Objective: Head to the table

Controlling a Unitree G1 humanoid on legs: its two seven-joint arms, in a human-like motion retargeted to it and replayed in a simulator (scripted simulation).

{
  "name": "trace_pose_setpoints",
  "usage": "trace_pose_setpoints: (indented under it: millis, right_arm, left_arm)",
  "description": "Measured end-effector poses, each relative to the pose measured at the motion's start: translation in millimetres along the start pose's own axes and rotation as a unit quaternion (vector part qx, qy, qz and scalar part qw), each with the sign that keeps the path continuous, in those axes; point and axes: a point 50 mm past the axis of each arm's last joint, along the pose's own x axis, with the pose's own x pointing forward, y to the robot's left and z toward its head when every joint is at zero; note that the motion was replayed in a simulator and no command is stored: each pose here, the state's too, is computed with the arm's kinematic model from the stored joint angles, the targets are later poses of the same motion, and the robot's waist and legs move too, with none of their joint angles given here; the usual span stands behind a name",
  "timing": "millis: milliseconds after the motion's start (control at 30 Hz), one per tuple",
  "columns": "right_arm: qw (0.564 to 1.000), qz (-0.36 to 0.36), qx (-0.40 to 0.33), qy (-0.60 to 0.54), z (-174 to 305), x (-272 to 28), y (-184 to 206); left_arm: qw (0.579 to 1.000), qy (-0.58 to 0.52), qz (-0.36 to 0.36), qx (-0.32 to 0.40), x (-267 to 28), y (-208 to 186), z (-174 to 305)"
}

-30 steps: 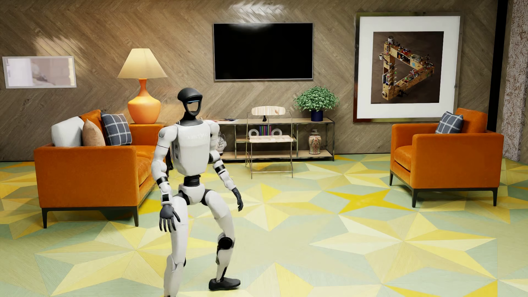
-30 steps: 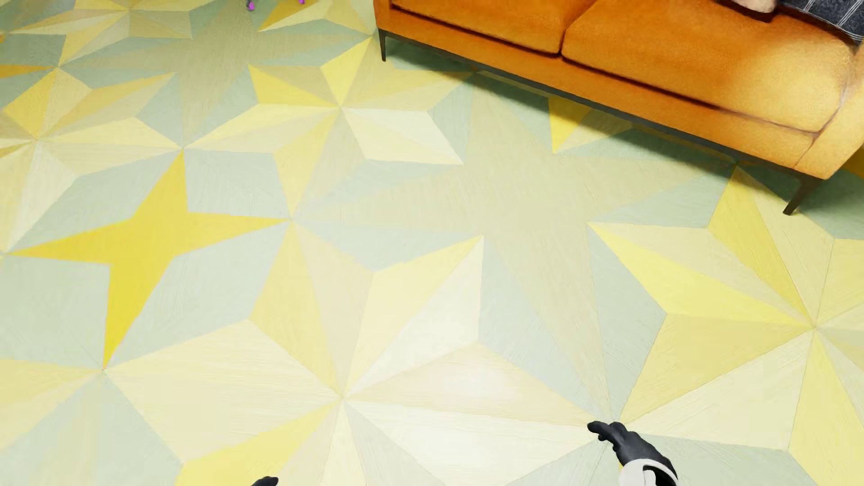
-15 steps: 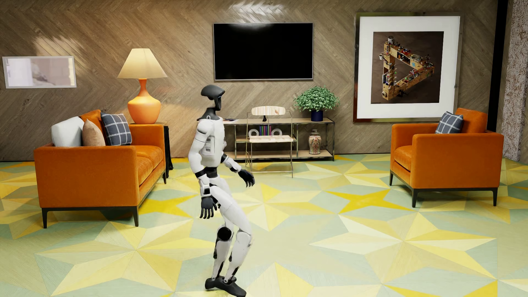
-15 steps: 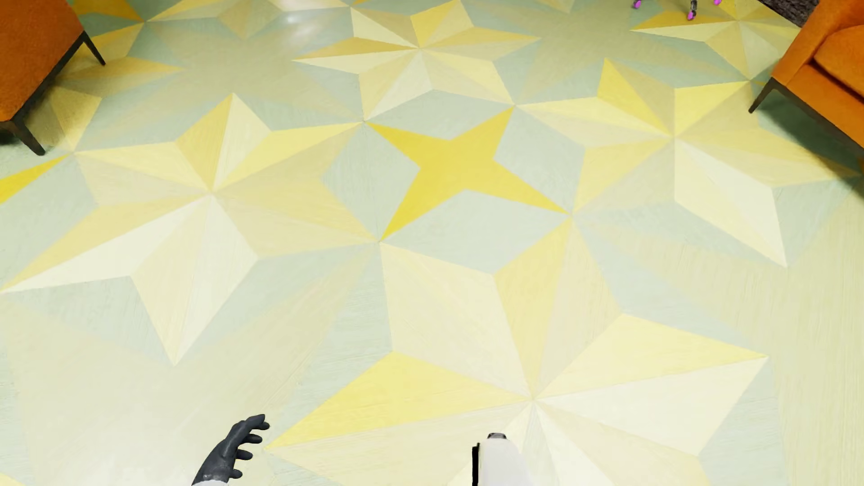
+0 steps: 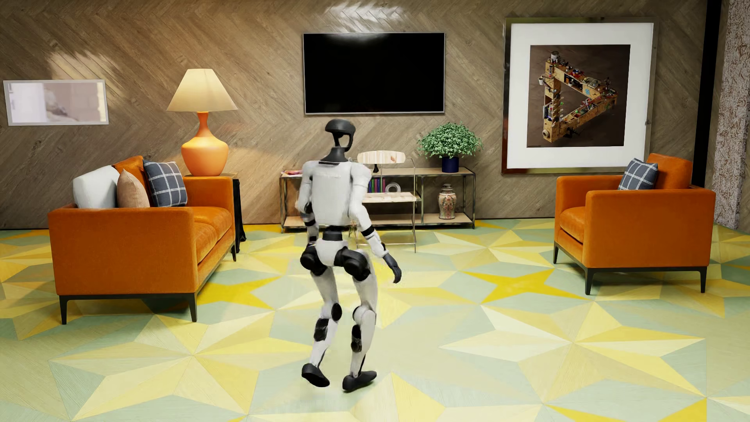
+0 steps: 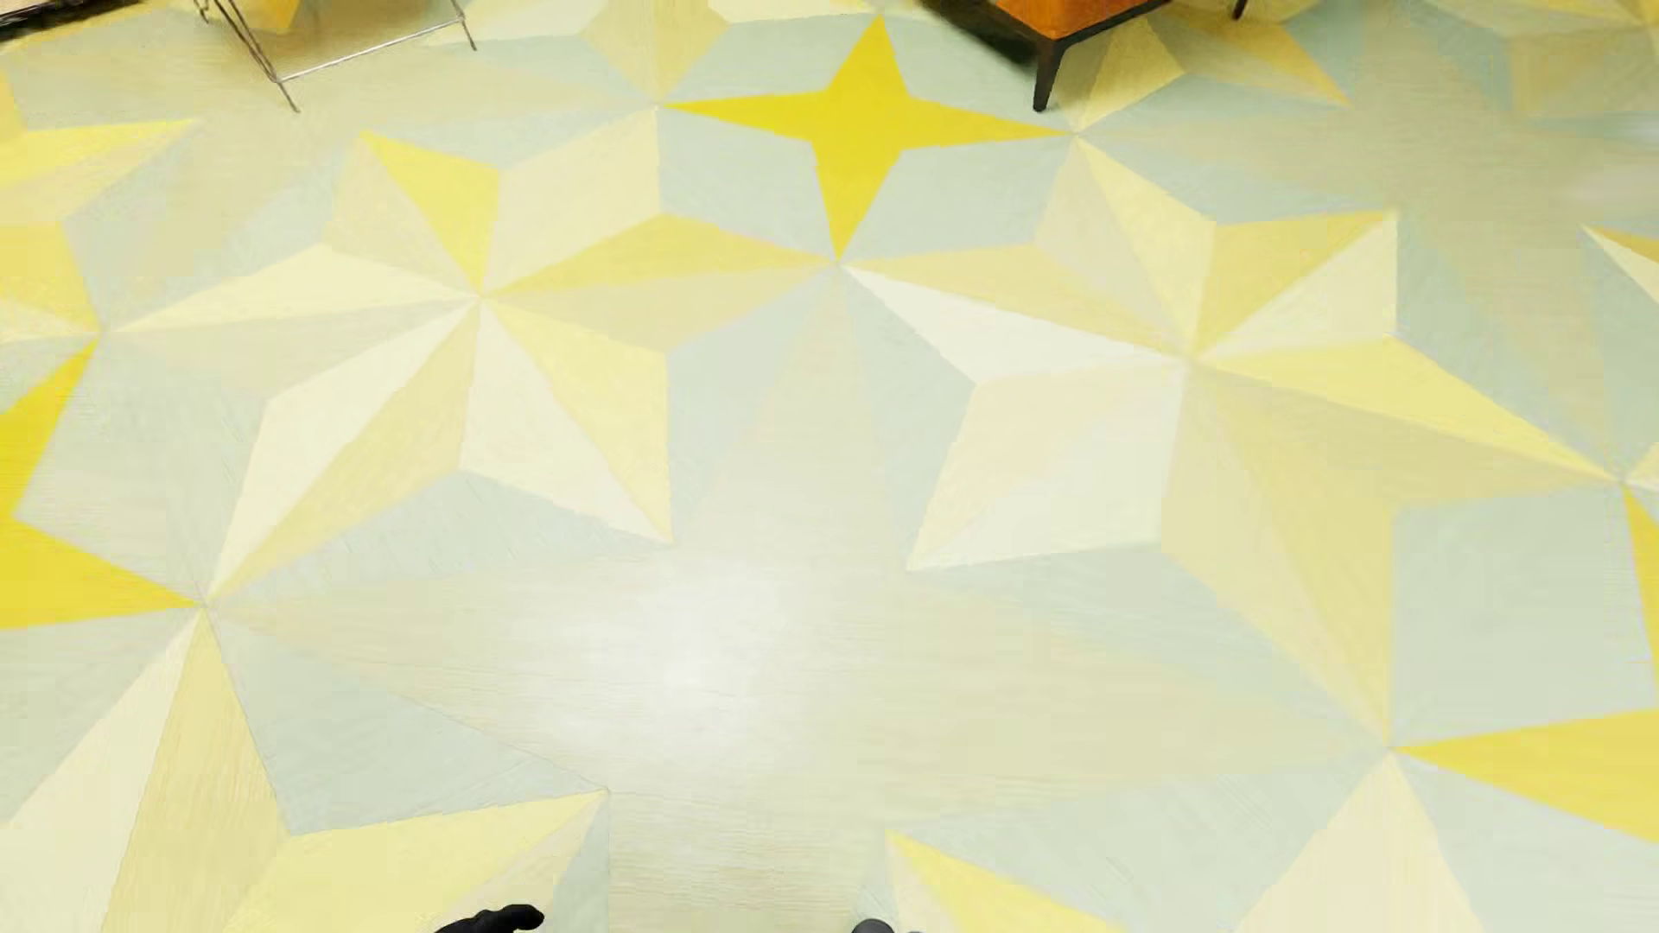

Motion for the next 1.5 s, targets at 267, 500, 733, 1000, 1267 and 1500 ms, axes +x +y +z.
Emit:
trace_pose_setpoints:
  millis: [267,500,733,1000,1267,1500]
  right_arm:
    - [0.898,-0.152,-0.116,-0.397,253.4,-21.8,-111.0]
    - [0.876,-0.125,-0.096,-0.455,283.9,-57.3,-89.3]
    - [0.948,0.145,-0.252,-0.131,124.9,-1.3,41.1]
    - [0.933,0.291,-0.176,0.118,-69.8,-48.9,91.9]
    - [0.964,0.204,-0.168,-0.043,40.3,-18.4,77.5]
    - [0.924,0.064,-0.150,-0.346,232.3,-38.5,15.4]
  left_arm:
    - [0.930,0.163,0.135,-0.301,-45.5,-10.1,-143.7]
    - [0.919,0.223,-0.044,-0.322,-68.2,-113.3,-123.5]
    - [0.954,0.075,-0.038,-0.287,-37.6,-81.6,-40.2]
    - [0.975,-0.081,0.078,-0.189,-18.9,2.1,3.1]
    - [0.986,0.024,-0.050,-0.154,-20.2,-41.4,-41.1]
    - [0.957,0.133,-0.052,-0.251,-35.9,-73.7,-84.5]
